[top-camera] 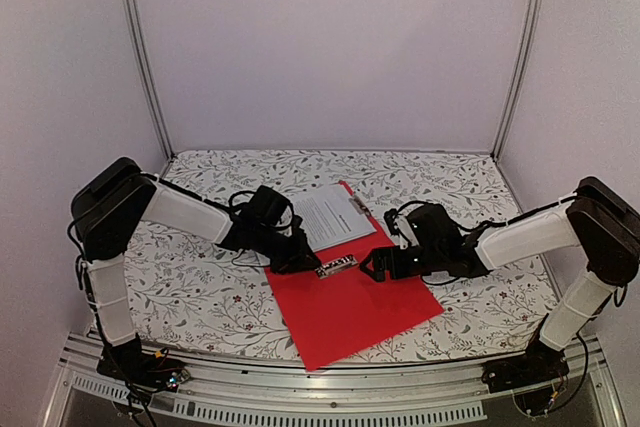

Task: Put the files into the folder
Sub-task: Open the spring clip on the folder at the center of the board.

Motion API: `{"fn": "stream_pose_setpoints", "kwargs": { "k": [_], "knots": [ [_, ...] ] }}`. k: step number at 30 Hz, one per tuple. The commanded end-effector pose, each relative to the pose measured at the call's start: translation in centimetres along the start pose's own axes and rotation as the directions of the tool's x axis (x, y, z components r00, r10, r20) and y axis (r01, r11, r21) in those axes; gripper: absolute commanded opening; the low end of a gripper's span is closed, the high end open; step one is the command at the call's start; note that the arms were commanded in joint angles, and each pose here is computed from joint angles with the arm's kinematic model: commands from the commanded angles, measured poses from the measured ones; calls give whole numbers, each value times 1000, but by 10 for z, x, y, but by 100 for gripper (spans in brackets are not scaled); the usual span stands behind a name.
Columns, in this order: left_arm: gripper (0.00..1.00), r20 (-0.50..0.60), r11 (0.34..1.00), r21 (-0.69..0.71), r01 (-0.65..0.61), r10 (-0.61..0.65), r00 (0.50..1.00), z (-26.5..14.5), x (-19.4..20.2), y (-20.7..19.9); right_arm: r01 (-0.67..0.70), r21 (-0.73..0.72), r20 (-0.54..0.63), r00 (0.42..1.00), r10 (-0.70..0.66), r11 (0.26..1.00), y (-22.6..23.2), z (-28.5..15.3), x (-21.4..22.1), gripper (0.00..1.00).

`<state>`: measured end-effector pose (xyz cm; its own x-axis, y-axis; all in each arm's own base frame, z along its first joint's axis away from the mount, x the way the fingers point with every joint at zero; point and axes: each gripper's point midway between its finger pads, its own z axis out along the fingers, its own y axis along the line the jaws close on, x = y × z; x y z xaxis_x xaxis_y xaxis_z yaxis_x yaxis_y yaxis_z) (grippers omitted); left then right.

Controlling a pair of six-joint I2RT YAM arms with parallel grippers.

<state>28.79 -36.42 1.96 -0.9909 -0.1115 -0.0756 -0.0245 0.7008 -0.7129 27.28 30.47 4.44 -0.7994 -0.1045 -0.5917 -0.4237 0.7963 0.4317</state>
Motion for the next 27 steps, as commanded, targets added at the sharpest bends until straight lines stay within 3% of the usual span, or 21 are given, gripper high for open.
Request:
{"fn": "stream_pose_setpoints", "kwargs": {
  "k": [1,22,27],
  "knots": [
    [12,-9,1000,18,0,0,1000,-5,7,-4,-3,1,-22,1000,3,1000,-1,5,10,99],
    [0,-48,999,50,-12,14,999,0,9,-6,14,16,-27,1000,-14,1000,-3,7,13,99],
    [0,-116,995,-44,-86,80,990,-7,21,11,91,30,-27,996,-90,995,0,-2,5,99]
  ]
}}
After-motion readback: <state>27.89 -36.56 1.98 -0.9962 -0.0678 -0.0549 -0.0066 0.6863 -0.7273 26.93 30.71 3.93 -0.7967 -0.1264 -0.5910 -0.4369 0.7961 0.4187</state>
